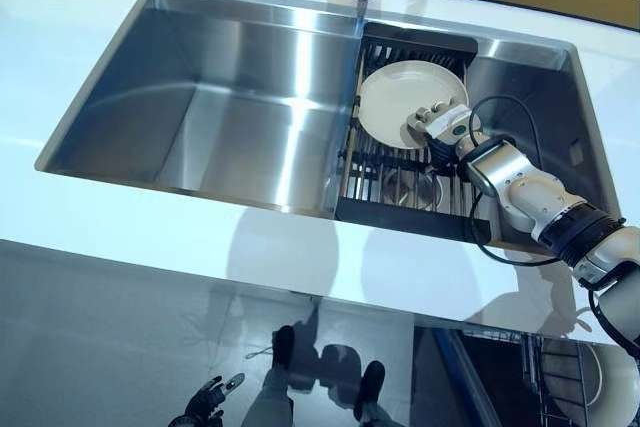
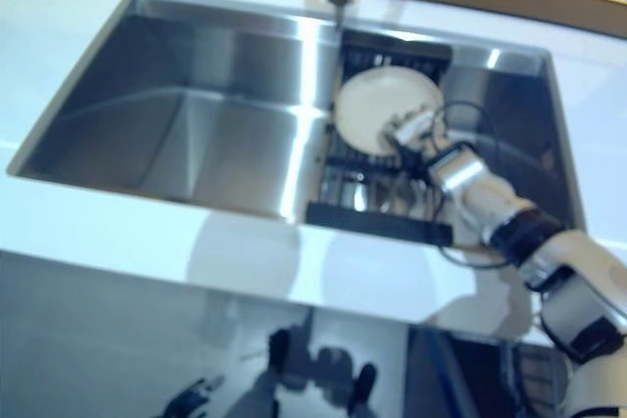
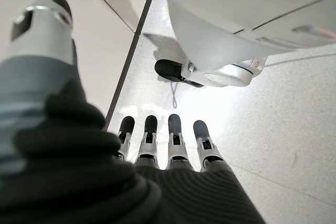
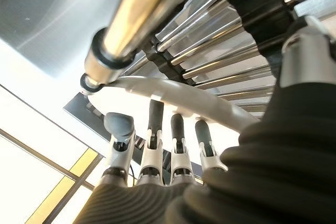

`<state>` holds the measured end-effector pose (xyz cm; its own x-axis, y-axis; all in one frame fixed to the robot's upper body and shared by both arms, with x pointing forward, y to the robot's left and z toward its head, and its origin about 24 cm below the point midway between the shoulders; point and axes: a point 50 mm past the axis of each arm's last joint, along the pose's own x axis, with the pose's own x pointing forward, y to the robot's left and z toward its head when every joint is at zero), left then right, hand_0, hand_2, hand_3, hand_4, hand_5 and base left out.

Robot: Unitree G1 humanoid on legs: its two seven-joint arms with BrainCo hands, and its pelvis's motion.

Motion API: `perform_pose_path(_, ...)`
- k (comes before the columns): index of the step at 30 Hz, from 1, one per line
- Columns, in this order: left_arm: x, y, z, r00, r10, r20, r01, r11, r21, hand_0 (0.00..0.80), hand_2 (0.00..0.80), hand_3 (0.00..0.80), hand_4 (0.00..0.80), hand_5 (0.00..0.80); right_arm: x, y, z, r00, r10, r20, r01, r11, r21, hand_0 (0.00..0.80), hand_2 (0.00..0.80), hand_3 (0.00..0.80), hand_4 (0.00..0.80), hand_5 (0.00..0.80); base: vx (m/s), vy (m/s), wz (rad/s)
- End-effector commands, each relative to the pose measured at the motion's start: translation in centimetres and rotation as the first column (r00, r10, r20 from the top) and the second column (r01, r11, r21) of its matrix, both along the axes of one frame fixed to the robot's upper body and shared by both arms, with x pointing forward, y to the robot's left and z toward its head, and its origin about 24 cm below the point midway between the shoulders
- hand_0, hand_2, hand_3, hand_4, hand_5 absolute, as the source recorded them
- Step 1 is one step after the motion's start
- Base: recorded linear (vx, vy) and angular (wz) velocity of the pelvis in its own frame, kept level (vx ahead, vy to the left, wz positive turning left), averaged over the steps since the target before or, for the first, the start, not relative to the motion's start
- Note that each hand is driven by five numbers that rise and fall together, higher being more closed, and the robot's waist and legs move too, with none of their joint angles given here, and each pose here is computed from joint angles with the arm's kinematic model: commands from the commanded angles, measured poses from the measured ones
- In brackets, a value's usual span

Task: Take plates into dishwasher

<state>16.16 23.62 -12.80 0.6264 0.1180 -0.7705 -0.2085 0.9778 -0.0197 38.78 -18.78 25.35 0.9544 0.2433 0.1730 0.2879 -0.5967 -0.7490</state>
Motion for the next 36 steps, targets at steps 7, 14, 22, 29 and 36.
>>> perform_pose_path(7, -0.5, -0.5, -0.3, 1.0, -0.014, -0.026, 0.013, 1.0, -0.025, 0.0, 0.0, 0.0, 0.0, 0.0, -0.2, -3.7, 7.5, 0.951, -0.211, 0.225, 0.213, 0.977, 0.015, 0.0, 0.0, 0.0, 0.0, 0.0, 0.0, 0.0, 0.0)
perform_pose_path(14, -0.6, -0.3, -0.4, 1.0, -0.01, -0.029, 0.009, 1.0, -0.014, 0.0, 0.0, 0.0, 0.0, 0.0, -0.1, -3.3, 7.2, 0.965, -0.193, 0.178, 0.191, 0.981, 0.032, 0.0, 0.0, 0.0, 0.0, 0.0, 0.0, 0.0, 0.0)
perform_pose_path(22, -0.8, 0.1, -0.4, 0.999, -0.008, -0.042, 0.008, 1.0, 0.005, 0.0, 0.0, 0.0, 0.0, 0.0, -0.2, -2.9, 7.1, 0.972, -0.169, 0.161, 0.166, 0.986, 0.027, 0.0, 0.0, 0.0, 0.0, 0.0, 0.009, -0.004, 0.0)
perform_pose_path(29, -1.0, 0.4, -0.4, 0.999, -0.001, -0.053, 0.003, 1.0, 0.021, 0.0, 0.0, 0.0, 0.0, 0.0, -0.4, -2.9, 7.2, 0.974, -0.168, 0.153, 0.167, 0.986, 0.02, 0.0, 0.0, 0.0, 0.0, 0.0, 0.009, -0.003, 0.0)
perform_pose_path(36, -1.2, 0.9, -0.4, 0.998, 0.012, -0.058, -0.01, 0.999, 0.033, 0.0, 0.0, 0.0, 0.0, 0.0, -0.8, -2.8, 7.8, 0.976, -0.16, 0.15, 0.161, 0.987, 0.005, 0.0, 0.0, 0.0, 0.0, 0.0, 0.0, 0.0, 0.0)
